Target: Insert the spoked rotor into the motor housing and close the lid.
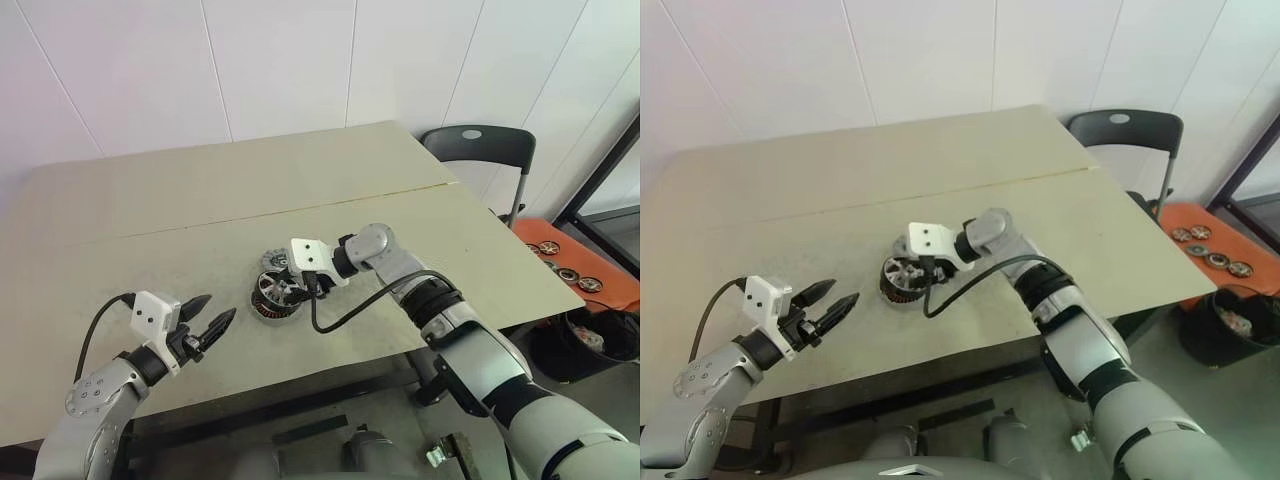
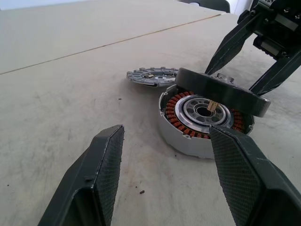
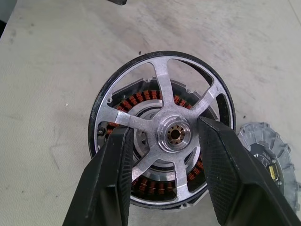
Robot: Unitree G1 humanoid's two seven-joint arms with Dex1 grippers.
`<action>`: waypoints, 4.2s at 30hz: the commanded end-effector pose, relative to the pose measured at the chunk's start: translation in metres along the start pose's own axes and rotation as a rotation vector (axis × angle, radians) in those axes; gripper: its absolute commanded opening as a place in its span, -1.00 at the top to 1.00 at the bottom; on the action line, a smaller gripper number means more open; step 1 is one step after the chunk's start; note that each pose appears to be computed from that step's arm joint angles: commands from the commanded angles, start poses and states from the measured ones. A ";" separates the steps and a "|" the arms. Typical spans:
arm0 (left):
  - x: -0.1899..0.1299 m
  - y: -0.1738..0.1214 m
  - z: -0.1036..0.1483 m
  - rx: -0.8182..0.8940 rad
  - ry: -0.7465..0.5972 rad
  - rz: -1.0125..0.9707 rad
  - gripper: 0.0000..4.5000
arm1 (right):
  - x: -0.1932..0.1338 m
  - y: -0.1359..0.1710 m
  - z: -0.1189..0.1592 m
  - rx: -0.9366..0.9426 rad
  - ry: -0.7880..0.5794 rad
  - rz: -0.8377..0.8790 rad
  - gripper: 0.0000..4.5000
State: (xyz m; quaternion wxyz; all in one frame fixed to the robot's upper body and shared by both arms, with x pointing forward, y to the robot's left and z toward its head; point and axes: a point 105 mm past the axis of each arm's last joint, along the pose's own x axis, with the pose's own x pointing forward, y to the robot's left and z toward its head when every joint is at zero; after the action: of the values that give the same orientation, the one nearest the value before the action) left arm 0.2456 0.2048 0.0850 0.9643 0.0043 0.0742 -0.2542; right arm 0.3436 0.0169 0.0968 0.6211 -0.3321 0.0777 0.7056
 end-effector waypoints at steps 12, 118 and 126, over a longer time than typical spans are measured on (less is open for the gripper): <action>-0.001 -0.001 0.000 -0.010 -0.029 0.022 -0.36 | 0.002 -0.005 0.023 -0.173 -0.001 0.012 0.23; 0.015 -0.025 -0.015 -0.063 -0.003 -0.015 -0.36 | 0.016 -0.021 0.019 -0.309 0.165 0.055 -0.65; 0.015 -0.026 -0.017 -0.068 0.001 -0.014 -0.36 | 0.014 -0.024 0.021 -0.310 0.162 0.040 -0.14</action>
State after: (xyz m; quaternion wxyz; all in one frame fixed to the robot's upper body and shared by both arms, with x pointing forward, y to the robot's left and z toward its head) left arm 0.2425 0.1805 0.0610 0.9626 -0.0324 0.0960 -0.2513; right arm 0.3533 0.0372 0.0922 0.5346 -0.4712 0.0543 0.6994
